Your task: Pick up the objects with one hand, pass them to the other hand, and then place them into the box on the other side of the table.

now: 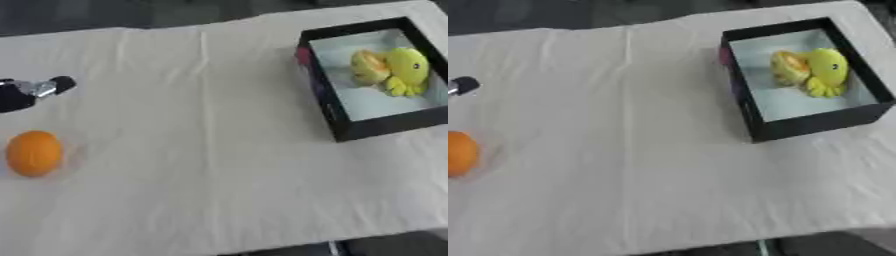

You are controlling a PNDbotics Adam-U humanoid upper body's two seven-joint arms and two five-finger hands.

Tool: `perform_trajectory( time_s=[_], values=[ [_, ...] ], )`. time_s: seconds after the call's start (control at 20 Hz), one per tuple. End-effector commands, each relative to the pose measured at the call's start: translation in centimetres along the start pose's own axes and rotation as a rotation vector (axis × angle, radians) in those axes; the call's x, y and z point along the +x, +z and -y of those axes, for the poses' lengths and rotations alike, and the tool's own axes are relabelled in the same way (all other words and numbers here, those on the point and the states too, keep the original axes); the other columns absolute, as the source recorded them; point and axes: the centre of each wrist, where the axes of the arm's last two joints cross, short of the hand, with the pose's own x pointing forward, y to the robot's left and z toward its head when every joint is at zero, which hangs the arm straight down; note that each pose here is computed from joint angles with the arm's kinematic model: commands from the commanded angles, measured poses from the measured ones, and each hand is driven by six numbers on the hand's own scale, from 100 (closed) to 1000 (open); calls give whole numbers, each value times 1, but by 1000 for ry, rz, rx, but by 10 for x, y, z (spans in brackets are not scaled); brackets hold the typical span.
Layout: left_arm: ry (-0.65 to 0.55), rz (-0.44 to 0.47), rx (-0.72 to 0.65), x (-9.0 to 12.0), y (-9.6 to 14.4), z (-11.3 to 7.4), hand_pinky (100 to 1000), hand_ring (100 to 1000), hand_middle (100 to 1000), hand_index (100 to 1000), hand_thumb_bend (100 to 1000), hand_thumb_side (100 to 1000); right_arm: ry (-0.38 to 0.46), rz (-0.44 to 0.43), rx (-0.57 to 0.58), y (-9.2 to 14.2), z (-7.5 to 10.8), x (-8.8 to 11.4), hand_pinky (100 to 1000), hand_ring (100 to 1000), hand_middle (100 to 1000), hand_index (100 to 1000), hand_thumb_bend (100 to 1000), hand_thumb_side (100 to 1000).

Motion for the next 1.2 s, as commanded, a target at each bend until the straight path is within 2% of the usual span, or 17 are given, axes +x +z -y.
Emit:
perform_trajectory(
  time_s=[0.05, 0.2, 0.5, 0.7, 0.95, 1.1, 1.2],
  values=[
    [-4, -37, -125, -6, -2, -35, 795, 804, 747, 844, 844, 413, -2, 52, -32, 2, 17, 19, 895, 921, 911, 921, 100, 491],
    [10, -78, -304, -11, -1, -44, 817, 823, 758, 848, 804, 371, -3, 59, -23, 3, 16, 22, 894, 917, 907, 919, 100, 487],
    [-55, -130, -600, -20, -6, -51, 842, 838, 772, 856, 816, 213, 0, 55, 11, 3, 8, 22, 893, 909, 902, 914, 100, 493],
    [-149, -196, -691, -35, -13, -43, 848, 836, 774, 848, 733, 100, 5, 53, 32, 3, 3, 21, 892, 902, 896, 910, 100, 497],
    [-202, -280, -761, -58, -23, -22, 846, 835, 770, 832, 679, 100, 4, 44, 44, 3, -1, 19, 891, 895, 888, 905, 100, 502],
    [-210, -288, -767, -64, -26, -17, 844, 834, 768, 815, 679, 100, 4, 40, 47, 3, -1, 18, 891, 891, 884, 901, 100, 507],
    [-226, -296, -782, -65, -30, -5, 844, 835, 769, 806, 685, 100, 0, 36, 52, 3, -3, 17, 891, 890, 881, 899, 100, 512]
  ],
)
